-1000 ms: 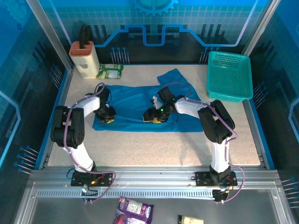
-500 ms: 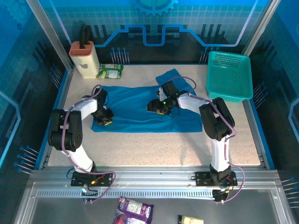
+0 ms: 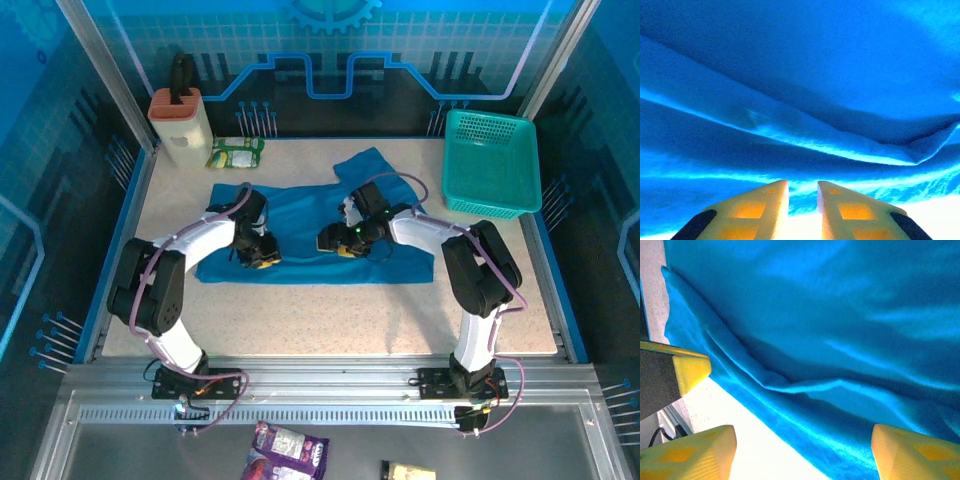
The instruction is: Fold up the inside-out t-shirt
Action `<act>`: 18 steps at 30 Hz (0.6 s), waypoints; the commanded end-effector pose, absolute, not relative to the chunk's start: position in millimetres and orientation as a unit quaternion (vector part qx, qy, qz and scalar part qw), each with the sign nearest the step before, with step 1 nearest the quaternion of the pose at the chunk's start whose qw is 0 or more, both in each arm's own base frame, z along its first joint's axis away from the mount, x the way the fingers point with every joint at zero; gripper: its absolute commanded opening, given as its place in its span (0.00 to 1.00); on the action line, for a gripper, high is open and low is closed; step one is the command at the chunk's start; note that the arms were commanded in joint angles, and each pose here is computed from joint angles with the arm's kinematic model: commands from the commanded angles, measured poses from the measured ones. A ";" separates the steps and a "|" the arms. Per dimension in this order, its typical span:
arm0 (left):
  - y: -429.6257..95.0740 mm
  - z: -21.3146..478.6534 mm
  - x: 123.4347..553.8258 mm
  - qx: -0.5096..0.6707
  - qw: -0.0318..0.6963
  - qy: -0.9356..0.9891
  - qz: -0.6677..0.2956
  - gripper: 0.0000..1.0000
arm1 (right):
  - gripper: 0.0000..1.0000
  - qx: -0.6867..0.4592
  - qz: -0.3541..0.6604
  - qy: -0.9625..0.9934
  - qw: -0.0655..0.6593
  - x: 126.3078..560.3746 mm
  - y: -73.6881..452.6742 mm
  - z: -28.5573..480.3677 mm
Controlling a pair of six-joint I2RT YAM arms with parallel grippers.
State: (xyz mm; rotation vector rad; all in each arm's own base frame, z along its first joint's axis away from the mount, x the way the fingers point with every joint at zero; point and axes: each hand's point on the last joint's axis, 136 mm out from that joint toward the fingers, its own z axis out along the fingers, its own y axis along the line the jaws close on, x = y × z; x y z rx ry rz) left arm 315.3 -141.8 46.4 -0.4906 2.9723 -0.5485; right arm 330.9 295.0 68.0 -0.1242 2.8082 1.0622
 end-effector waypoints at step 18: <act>-158.9 35.0 366.4 -0.171 0.055 0.968 -0.176 0.25 | 0.72 -0.082 0.369 0.926 0.021 271.1 328.5 68.3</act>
